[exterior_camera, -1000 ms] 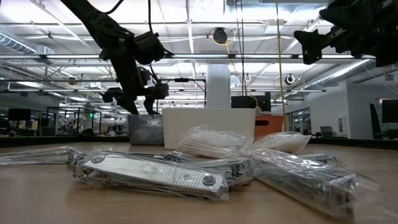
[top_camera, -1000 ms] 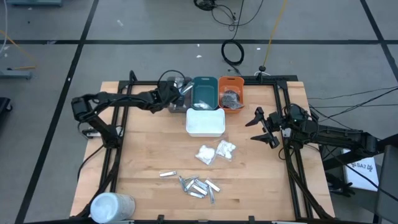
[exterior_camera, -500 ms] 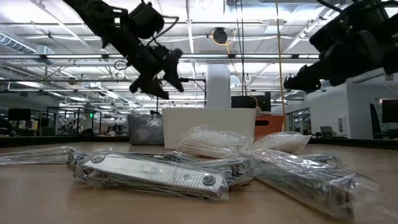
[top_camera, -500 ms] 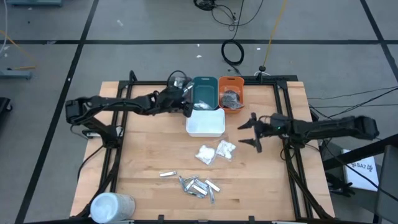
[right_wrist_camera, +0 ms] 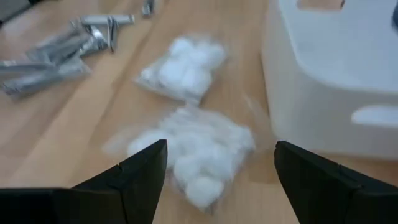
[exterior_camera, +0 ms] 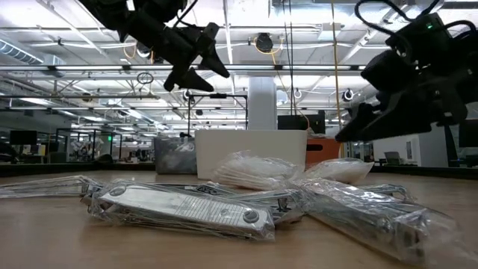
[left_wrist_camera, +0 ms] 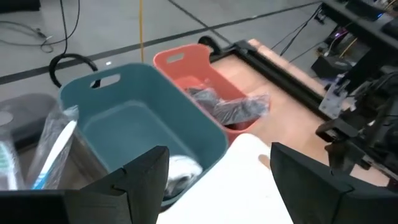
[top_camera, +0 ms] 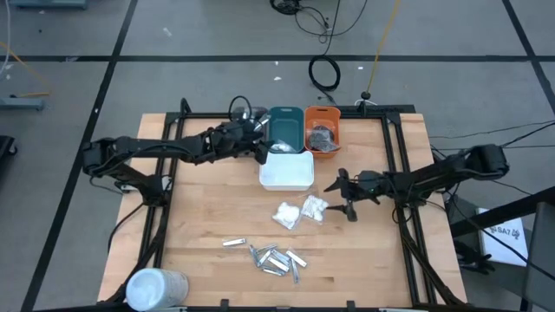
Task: Pick & Place Travel size toiletries
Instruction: Put the cotton pack into the blue bin
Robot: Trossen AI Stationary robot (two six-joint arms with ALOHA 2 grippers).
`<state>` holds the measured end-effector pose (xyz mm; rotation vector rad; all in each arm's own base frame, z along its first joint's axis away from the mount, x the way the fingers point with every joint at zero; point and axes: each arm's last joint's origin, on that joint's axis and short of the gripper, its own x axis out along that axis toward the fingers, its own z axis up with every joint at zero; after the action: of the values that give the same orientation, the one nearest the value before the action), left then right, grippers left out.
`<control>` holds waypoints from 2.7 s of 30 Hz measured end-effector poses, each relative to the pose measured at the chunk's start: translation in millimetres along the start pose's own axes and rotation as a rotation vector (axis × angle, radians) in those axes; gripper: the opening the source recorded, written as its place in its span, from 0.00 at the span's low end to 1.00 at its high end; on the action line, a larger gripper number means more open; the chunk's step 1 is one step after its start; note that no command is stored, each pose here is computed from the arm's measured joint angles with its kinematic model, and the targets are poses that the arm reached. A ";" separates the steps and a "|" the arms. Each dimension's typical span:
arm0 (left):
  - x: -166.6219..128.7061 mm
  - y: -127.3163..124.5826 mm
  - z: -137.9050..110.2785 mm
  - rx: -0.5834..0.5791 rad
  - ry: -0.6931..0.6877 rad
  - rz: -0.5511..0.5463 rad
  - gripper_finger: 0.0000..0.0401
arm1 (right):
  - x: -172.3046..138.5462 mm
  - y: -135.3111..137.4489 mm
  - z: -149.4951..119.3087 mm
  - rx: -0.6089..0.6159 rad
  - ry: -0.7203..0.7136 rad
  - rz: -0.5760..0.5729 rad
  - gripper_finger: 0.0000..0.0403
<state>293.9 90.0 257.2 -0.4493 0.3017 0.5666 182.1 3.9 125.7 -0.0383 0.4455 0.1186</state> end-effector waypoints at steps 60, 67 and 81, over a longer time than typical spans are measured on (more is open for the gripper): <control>-129.5 20.3 -84.3 0.078 0.015 0.262 0.68 | 5.2 6.1 15.5 0.020 -0.035 0.053 0.01; -129.5 20.3 -84.3 0.078 0.015 0.262 0.68 | -14.8 6.0 43.3 -0.034 -0.268 0.071 0.00; -129.1 18.9 -82.8 0.041 -0.002 0.250 0.68 | 5.2 -39.6 95.7 0.063 -0.236 -0.093 0.00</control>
<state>166.7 6.4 230.5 -0.3731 0.3701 0.8034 232.5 -28.8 210.3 0.0173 0.2113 0.0166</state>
